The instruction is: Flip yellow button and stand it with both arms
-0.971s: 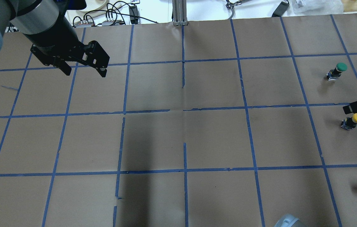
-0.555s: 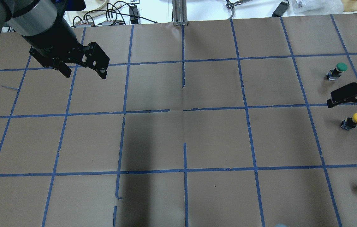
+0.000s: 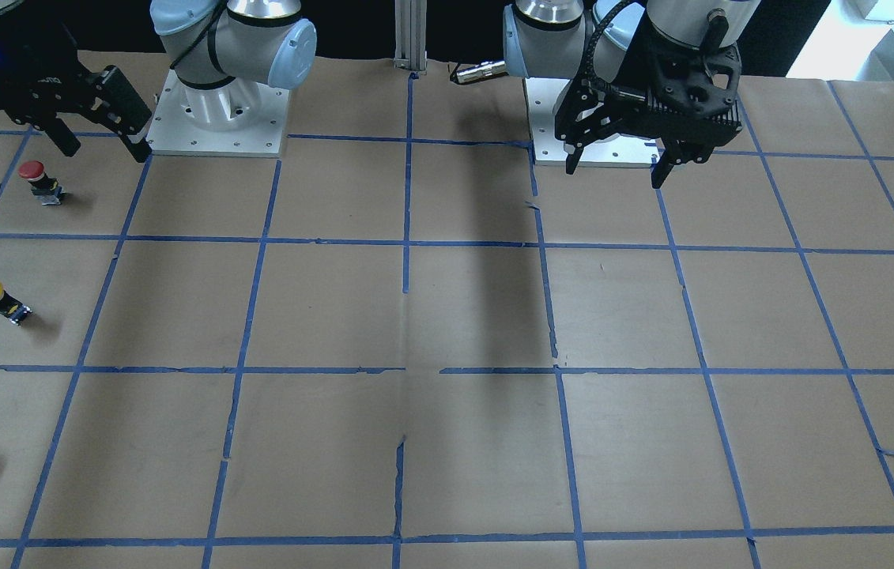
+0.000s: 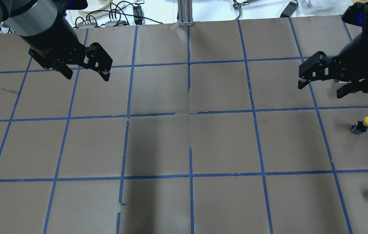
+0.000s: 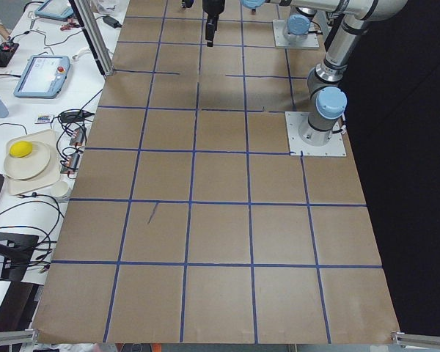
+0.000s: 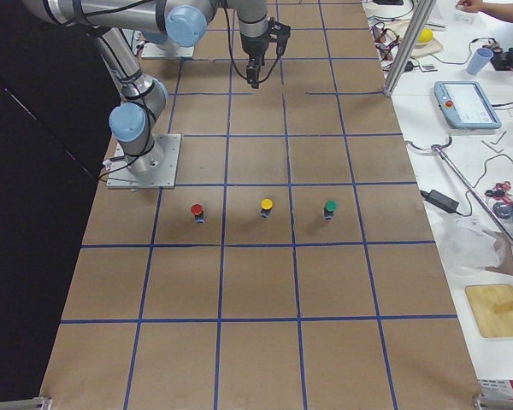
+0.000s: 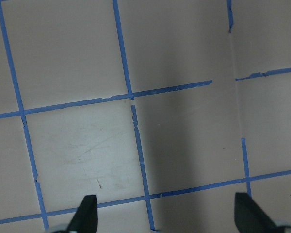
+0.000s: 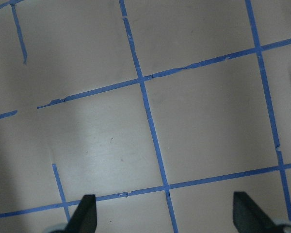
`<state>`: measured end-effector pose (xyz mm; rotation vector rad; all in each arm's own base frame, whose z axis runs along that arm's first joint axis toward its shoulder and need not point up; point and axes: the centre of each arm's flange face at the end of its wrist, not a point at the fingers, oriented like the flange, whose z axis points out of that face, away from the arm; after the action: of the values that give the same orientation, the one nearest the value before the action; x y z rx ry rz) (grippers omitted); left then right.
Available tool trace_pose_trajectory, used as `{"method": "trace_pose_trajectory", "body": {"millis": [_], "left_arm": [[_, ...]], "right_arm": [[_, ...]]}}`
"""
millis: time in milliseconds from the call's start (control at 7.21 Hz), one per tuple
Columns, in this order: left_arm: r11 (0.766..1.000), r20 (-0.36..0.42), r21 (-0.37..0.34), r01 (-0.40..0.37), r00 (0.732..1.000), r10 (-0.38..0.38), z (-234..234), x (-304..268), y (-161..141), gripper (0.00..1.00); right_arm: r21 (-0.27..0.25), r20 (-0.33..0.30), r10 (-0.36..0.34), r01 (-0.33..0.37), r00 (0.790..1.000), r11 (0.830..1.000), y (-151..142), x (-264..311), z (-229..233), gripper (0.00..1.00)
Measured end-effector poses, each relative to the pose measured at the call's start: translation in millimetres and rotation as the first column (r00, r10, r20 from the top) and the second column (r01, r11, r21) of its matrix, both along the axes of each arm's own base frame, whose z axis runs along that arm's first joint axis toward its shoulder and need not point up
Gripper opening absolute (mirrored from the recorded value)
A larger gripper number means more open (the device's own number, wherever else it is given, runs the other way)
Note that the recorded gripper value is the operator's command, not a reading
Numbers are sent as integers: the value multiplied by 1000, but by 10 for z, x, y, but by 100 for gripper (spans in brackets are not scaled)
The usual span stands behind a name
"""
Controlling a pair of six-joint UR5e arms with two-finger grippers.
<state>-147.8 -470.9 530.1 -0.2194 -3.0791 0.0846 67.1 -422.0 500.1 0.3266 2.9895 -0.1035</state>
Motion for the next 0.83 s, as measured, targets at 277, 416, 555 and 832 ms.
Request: {"method": "trace_pose_trajectory", "body": {"millis": [277, 416, 555, 832], "left_arm": [[1000, 1, -5, 3, 1000, -3, 26, -7, 40, 100], [1000, 2, -12, 7, 1000, -7, 45, -9, 59, 100], [1000, 2, -24, 9, 1000, -9, 90, -11, 67, 100], [999, 3, -36, 9, 1000, -9, 148, -8, 83, 100]], "right_arm": [[12, -75, 62, -61, 995, 998, 144, 484, 71, 100], [26, -99, 78, -76, 992, 997, 250, 576, 94, 100], [49, -110, 89, -84, 990, 995, 334, 612, 78, 100], [69, -112, 104, -96, 988, 993, 367, 629, 16, 100]]}}
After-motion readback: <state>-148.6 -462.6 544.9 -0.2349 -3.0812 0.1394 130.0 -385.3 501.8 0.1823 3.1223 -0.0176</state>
